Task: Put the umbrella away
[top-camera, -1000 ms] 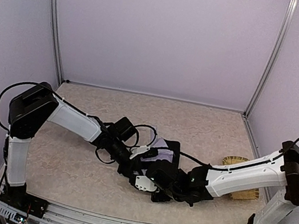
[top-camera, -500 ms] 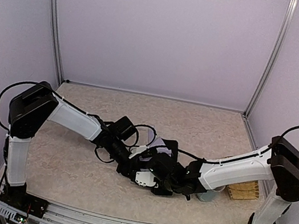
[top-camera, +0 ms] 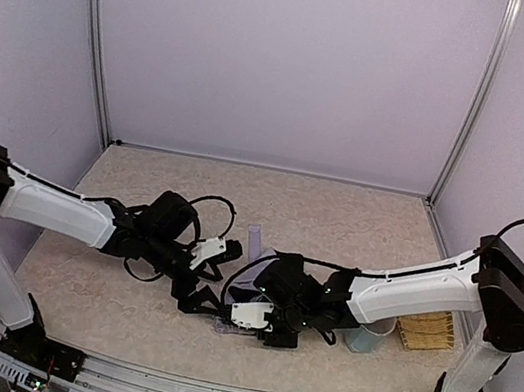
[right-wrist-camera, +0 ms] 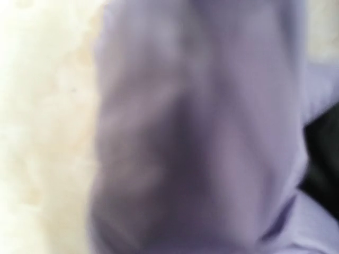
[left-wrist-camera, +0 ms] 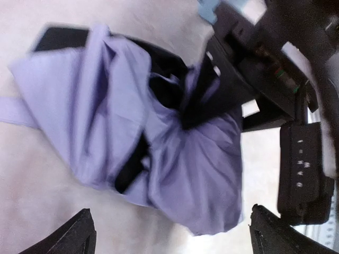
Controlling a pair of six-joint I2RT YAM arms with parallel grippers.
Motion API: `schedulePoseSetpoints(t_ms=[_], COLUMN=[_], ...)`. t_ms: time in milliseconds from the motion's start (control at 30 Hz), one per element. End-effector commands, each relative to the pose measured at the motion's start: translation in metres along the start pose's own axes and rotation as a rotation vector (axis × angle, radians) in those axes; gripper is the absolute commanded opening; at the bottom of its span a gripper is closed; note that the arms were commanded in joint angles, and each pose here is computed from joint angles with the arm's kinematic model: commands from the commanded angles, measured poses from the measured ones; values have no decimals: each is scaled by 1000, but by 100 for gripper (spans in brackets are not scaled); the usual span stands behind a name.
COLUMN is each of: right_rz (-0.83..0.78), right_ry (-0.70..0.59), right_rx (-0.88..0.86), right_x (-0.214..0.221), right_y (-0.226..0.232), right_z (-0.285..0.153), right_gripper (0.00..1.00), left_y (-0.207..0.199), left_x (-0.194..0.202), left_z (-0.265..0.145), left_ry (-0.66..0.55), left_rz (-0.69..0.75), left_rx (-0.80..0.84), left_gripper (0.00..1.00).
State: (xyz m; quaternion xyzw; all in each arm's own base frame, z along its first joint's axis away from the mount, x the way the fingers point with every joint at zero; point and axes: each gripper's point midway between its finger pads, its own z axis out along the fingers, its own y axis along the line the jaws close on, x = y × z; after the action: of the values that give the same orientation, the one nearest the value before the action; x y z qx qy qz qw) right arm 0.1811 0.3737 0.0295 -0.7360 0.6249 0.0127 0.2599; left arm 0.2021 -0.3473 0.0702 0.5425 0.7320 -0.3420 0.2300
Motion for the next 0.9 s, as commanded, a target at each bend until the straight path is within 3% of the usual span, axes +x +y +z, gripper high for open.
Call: schedulePoseSetpoints(t_ms=[0,67,133,233,300,400,500,667,767,867], right_rz=[127,156,185,239,290,400,522,623,657,655], right_ry=[111,111,104,87,63,45,35,100,125,171], right_rx=[-326,-392,-469,-586,-659,-801,-966,-1030,-1052,-1070], right_x=[33,33,30,23,16,11,9,22,28,35], right_y=[65,76,86,97,99,102,105,105,103,107], right_z=[6,3,-2,-10,-17,-31,-39,-23,-13,-5], right_gripper=[4,3,3,2,2,2,4,3,3,3], left_y=[16,-6,-47,-89,-112,-116,-112,-101,-98,-86], left_x=[-67,-86,-99,-90,-83,-78,-58,-15,8,9], left_z=[-68,-105,-146,-180,-179,-151,-123,-69,-37,-24], left_ry=[-310,-477,-713,-989,-1031,-889,-739,-463,-288,-227], left_rz=[156,275,418,490,541,597,681,781,825,861], left_rx=[-459,-589,-606,-485,-365,-288,-314,-337,-292,-353], left_gripper=[99,99,99,99,99,99,98,73,76,85])
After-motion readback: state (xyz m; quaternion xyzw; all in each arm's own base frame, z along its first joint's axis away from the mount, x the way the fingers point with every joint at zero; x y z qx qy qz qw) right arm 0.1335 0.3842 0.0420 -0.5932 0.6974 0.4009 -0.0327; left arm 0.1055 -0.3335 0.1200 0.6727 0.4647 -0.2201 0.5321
